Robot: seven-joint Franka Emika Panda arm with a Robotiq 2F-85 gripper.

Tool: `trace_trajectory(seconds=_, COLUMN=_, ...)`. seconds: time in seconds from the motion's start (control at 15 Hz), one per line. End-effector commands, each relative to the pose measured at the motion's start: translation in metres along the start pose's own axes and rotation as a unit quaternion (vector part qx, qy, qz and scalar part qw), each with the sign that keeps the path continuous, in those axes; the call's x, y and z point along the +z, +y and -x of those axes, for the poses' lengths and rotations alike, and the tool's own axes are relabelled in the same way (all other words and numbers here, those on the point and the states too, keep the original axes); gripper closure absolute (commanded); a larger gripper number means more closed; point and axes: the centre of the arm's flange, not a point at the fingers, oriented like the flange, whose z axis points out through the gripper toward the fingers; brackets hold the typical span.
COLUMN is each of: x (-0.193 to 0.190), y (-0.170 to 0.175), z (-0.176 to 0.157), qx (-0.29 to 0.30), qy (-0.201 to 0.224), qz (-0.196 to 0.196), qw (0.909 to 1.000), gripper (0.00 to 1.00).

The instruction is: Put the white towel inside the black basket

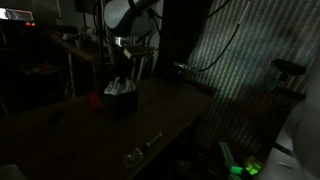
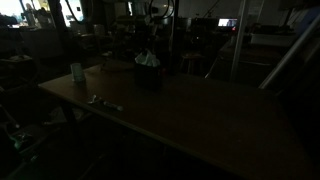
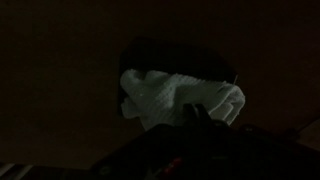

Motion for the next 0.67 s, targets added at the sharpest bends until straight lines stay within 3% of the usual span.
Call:
trace_trajectory(seconds=0.0, x=0.001, y=0.004, z=-0.014, qx=-0.007, qy=0.028, qz=0.022, qw=0.9993, gripper=0.98)
trace_trajectory(seconds=0.6, x=0.058, y=0.003, z=-0.02, qx=-0.036, qy=-0.012, qz=0.05, qw=0.998, gripper=0.98)
